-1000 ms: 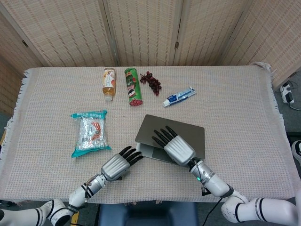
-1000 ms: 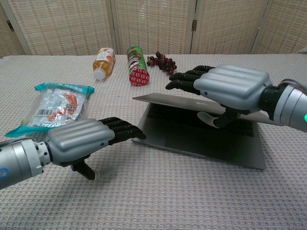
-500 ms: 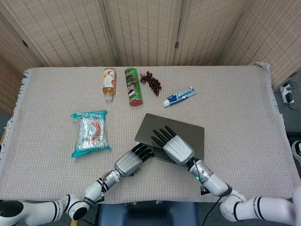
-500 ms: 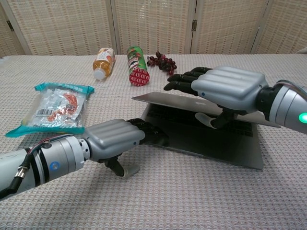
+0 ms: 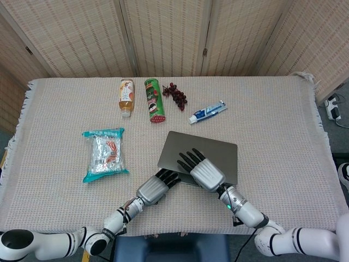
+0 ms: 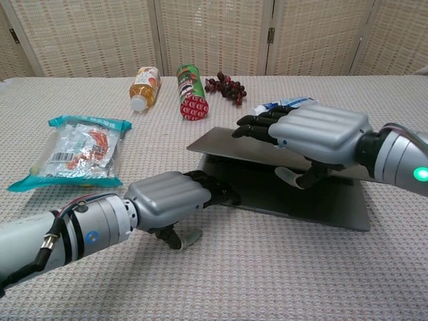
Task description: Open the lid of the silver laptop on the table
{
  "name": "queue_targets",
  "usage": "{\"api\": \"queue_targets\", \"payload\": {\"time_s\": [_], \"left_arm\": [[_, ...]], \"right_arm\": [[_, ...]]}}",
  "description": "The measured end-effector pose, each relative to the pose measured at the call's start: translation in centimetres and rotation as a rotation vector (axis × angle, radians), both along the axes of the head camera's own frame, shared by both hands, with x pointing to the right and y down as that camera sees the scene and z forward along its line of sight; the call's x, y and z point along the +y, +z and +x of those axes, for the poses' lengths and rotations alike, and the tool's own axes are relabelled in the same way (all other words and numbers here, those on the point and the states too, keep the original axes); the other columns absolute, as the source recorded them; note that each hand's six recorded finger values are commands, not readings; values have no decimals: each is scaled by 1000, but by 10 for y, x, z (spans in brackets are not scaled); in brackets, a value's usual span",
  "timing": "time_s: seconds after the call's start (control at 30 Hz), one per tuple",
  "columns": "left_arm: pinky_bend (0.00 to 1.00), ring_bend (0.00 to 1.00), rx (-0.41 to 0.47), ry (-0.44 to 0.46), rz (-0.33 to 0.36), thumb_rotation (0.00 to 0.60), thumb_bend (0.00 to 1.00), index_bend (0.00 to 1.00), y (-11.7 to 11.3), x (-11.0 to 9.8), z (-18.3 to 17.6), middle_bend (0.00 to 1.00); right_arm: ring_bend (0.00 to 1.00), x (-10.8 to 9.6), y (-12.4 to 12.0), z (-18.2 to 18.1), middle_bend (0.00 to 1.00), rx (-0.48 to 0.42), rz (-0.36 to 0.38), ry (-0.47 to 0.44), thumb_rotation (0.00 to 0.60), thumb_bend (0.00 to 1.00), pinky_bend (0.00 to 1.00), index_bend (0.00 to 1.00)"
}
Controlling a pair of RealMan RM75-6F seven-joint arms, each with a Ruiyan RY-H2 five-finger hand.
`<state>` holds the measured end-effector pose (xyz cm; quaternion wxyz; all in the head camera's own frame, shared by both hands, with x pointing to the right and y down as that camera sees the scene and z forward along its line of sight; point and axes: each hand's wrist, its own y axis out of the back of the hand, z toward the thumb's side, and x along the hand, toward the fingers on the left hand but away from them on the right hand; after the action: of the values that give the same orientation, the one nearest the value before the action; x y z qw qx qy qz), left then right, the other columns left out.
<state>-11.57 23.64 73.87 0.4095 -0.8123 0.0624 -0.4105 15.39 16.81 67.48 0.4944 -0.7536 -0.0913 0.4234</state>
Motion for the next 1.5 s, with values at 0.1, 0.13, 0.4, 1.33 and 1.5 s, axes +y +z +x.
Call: {"api": "queue_targets", "payload": {"time_s": [0.1, 0.13, 0.4, 1.33, 1.5], "left_arm": [[0, 16, -5, 2, -1, 600, 506, 97, 0, 0, 1, 161], [0, 16, -8, 3, -2, 600, 506, 97, 0, 1, 1, 161], [0, 15, -24, 13, 1, 600, 507, 103, 1, 3, 3, 161], [0, 14, -19, 15, 11, 600, 507, 105, -6, 6, 8, 161], [0, 14, -21, 17, 14, 600, 507, 106, -7, 7, 9, 161]], "right_arm": [[0, 1, 2, 1, 0, 4, -6, 1, 600, 588, 0, 0], [0, 1, 3, 2, 0, 8, -6, 0, 600, 589, 0, 0], [0, 2, 12, 5, 0, 37, -4, -4, 600, 589, 0, 0], [0, -97, -15, 49, 0, 39, 93, 246, 600, 590, 0, 0], [0, -117, -13, 57, 0, 49, 93, 295, 600, 588, 0, 0]]}}
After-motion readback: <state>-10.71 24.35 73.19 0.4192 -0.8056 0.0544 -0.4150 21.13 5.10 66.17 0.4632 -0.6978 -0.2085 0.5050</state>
